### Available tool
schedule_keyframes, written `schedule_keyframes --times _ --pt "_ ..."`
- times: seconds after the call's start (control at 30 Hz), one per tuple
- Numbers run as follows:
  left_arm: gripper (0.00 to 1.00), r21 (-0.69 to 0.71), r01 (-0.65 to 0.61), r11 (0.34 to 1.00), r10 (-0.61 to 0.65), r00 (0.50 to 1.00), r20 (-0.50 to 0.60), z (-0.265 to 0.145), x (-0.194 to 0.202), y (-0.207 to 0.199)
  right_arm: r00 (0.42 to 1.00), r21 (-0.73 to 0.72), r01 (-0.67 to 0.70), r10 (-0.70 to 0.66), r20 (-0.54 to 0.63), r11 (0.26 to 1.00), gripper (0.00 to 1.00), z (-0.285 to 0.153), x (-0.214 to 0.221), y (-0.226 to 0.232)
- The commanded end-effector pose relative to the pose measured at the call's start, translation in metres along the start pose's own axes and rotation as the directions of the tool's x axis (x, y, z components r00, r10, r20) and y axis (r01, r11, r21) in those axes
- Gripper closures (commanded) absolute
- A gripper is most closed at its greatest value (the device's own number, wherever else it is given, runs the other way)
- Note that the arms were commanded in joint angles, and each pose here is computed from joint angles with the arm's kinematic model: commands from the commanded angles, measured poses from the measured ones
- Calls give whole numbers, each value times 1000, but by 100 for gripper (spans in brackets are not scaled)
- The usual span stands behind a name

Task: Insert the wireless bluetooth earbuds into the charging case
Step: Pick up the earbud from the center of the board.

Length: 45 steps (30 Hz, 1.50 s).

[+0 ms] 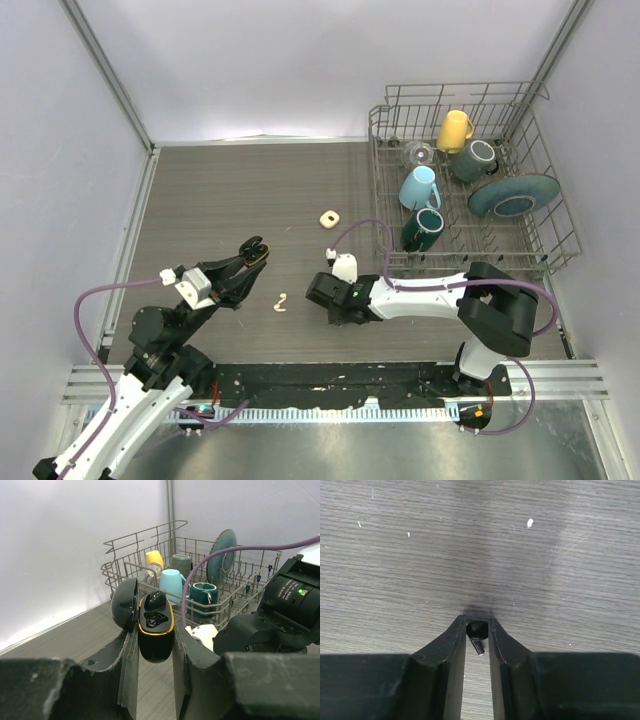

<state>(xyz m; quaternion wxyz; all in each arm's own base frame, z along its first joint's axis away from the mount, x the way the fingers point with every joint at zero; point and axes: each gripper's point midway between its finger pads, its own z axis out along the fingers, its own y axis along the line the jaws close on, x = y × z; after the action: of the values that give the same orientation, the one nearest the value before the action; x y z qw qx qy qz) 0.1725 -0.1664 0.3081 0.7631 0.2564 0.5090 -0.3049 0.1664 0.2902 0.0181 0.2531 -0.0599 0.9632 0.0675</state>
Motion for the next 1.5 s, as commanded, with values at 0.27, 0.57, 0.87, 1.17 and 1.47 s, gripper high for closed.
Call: schedule_keyframes --times 0.27,0.57,0.87,1.17,1.47 --pt "100 -13 -4 1000 5 998 55 2 -20 2 927 88 -360 346 145 929 84 8 -6 -28" --pt "100 -16 -5 1000 5 999 51 3 -19 3 954 128 -283 266 137 950 56 9 -4 -32" --pt "100 -10 -5 1000 6 999 52 3 -20 2 985 130 -159 147 95 979 57 8 -3 -28" --pt "100 -11 -3 1000 3 999 51 2 -19 2 989 109 -134 127 72 985 63 7 -2 -22" --pt "100 -13 -2 1000 3 999 54 2 -21 2 989 91 -138 132 68 986 67 3 -1 -15"
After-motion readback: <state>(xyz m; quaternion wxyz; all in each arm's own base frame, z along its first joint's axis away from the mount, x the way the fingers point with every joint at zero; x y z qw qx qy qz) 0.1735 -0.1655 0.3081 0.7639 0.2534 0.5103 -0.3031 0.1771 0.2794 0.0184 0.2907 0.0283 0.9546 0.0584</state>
